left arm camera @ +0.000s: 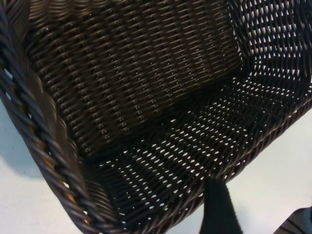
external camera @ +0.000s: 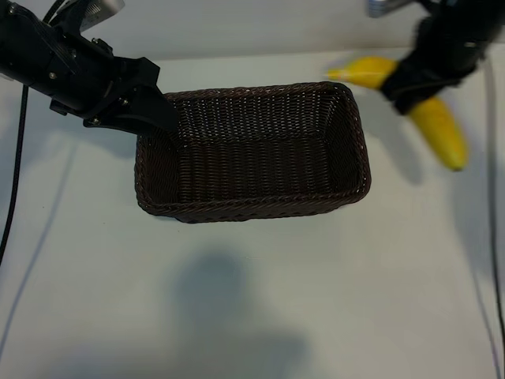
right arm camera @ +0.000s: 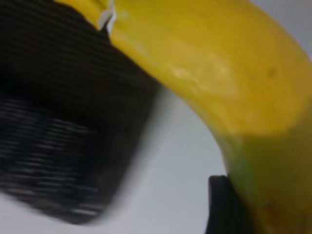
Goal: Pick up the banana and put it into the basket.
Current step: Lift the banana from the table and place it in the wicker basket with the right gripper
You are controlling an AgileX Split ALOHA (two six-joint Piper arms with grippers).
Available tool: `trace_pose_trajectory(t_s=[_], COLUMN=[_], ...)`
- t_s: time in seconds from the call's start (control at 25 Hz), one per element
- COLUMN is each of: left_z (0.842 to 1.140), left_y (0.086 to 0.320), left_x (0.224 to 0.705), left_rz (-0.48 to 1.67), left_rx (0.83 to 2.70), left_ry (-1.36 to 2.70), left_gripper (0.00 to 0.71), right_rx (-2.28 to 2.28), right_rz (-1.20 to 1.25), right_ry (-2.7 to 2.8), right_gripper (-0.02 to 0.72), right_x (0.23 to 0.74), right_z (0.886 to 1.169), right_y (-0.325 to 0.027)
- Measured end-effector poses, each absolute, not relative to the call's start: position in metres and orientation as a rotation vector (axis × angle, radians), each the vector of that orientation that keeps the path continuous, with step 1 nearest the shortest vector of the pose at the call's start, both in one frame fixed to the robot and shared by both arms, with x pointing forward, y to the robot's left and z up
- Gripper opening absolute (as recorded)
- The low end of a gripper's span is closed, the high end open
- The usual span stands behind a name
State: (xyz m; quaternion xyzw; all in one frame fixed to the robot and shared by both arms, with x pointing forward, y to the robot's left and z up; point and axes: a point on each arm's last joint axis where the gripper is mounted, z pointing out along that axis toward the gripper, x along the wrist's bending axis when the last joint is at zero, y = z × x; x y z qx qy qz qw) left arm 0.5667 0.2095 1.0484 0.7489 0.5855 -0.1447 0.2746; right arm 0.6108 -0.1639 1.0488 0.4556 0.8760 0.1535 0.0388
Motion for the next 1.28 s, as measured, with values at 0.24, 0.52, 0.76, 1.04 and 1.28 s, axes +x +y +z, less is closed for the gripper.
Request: trace_pose_trajectory(t_s=[0.24,0.52,0.76,1.04,1.28], left_z=[1.048,1.049,1.05,1.05,1.051], left_y=[0.209,0.209,0.209,0.209,0.209], left_x=[0.566,0.565,0.564,0.564,0.564], left_rz=[-0.397,-0.407,-0.405,-0.404,-0.405], left_rx=[2.017,2.021,2.021,2.022,2.021], left_ry=[1.573,1.572,1.569,1.568,1.568], left_gripper=[0.479,0.479,0.479,0.479,0.479], right_rx=[1.308,1.447,1.501,1.524,1.458], right_rz=[0.631,0.742,0.803,0.798,0.689], right_ry=[2.706,2.699,2.697,2.693,2.74], right_gripper=[0.425,0.425,0.425,0.572,0.522], right_x=[0.598,0.61,0.614,0.614,0.612], right_z=[1.061,1.035,1.025,1.024,1.043], right_y=[-0.105,-0.086,-0.08,-0.08,-0.084])
